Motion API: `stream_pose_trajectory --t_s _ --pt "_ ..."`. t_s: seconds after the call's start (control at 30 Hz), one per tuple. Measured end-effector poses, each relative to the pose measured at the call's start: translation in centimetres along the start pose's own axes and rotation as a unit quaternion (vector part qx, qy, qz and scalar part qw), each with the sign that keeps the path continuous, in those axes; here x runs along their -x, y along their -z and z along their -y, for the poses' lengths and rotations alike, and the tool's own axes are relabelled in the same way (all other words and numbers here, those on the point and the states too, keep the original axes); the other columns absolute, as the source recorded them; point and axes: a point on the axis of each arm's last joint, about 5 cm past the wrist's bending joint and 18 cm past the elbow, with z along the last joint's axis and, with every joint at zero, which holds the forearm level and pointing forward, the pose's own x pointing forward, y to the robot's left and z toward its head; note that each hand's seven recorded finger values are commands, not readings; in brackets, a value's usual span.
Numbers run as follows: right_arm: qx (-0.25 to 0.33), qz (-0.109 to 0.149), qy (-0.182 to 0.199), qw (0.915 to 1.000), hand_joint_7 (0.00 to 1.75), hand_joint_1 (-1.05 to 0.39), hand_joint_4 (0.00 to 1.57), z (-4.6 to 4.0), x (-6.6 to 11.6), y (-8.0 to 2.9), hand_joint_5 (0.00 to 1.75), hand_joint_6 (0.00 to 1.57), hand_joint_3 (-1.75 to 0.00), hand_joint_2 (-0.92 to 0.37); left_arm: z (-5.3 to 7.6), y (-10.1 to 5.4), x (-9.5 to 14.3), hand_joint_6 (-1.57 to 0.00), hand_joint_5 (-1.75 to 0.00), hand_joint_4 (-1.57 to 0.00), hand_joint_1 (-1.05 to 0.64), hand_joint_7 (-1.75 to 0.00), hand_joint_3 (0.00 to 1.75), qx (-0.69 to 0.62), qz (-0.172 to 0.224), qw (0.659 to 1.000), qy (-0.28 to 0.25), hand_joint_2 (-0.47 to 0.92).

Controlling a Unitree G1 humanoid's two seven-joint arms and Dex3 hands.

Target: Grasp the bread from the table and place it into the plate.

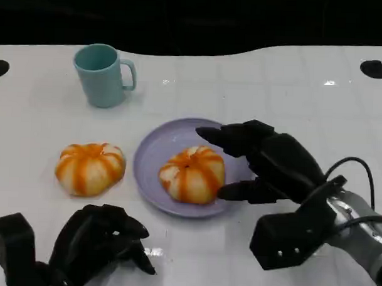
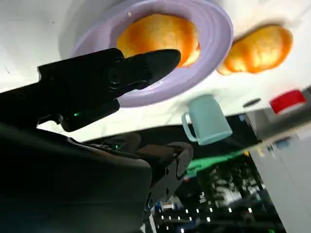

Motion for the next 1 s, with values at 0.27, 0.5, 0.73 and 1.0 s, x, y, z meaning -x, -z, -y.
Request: stream_pose_trajectory --t_s 0.27,0.5,0.73,1.0 --pt "0.005 0.023 0.063 0.9978 0.73 -0.13 0.64 0.20 2.2 0.2 1.21 0.76 -0.47 -0.63 0.0 0.1 0.0 -1.57 -0.61 -1.57 -1.05 -0.22 0.00 0.001 -0.001 1.000 -0.002 0.71" --pt "0.009 0.028 0.102 0.9943 0.99 -0.08 0.82 0.89 4.4 0.4 1.54 0.85 -1.02 -0.41 0.1 0.1 -0.1 -1.57 -0.61 -1.57 -1.05 -0.22 0.00 0.003 -0.001 1.000 -0.005 0.71" --pt "0.008 0.014 0.108 0.9940 1.14 -0.09 0.91 1.33 7.0 0.7 1.68 0.95 -1.23 -0.40 0.2 0.2 -0.3 -1.57 -0.60 -1.57 -1.05 -0.21 0.00 0.004 -0.001 1.000 -0.006 0.71" --pt "-0.015 0.002 0.113 0.9935 1.45 -0.14 0.95 1.02 9.3 0.1 1.74 0.87 -1.42 -0.28 0.2 0.2 -0.4 -1.57 -0.58 -1.57 -1.05 -0.20 0.01 0.002 0.001 1.000 -0.007 0.72"
